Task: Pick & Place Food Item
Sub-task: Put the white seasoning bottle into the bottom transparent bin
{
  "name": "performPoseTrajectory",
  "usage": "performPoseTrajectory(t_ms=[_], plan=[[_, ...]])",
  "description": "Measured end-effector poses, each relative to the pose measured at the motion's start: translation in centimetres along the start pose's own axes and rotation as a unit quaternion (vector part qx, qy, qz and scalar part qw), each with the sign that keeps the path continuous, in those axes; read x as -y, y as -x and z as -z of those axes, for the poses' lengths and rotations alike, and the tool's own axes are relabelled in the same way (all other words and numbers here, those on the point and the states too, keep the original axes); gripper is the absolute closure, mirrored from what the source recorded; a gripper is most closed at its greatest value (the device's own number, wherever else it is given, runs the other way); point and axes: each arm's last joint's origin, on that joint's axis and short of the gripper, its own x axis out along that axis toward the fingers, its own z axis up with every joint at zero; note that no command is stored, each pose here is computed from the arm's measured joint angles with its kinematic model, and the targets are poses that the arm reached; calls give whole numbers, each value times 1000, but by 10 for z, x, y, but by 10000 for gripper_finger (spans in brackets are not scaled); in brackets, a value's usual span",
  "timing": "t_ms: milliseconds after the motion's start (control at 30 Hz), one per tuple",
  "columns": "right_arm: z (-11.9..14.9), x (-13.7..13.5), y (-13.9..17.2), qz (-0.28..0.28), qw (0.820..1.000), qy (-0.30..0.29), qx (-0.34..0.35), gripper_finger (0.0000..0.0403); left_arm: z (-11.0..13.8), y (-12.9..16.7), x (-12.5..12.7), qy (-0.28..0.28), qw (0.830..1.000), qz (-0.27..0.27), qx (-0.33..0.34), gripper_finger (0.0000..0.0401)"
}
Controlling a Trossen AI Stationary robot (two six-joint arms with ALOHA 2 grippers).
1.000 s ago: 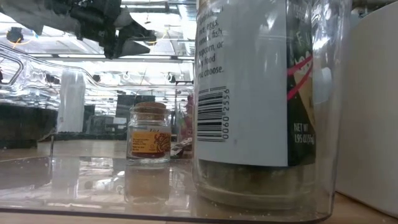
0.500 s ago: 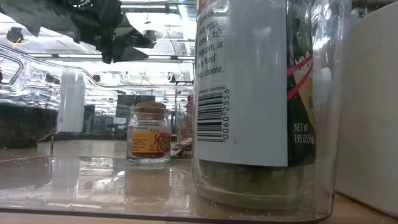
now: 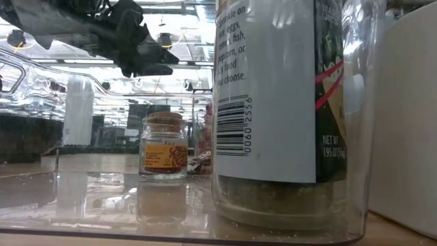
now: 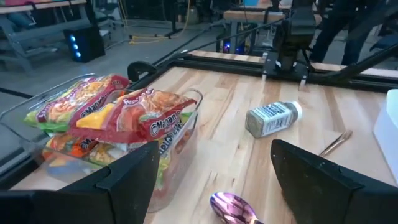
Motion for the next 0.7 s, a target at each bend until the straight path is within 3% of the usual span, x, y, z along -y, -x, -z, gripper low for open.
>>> performPoseTrajectory(t_ms=[233,467,700], plan=[[68,4,-16,-26,996,-78,19,63,-2,-2,-5,-27,999,-43,10,100],[120,-22,-28,-90,982,-146,82,63,-11,0,-20,-21,995,-93,31,100],[163,-42,-28,-82,964,-236,92,63,-13,-2,-28,-17,993,-112,32,100]])
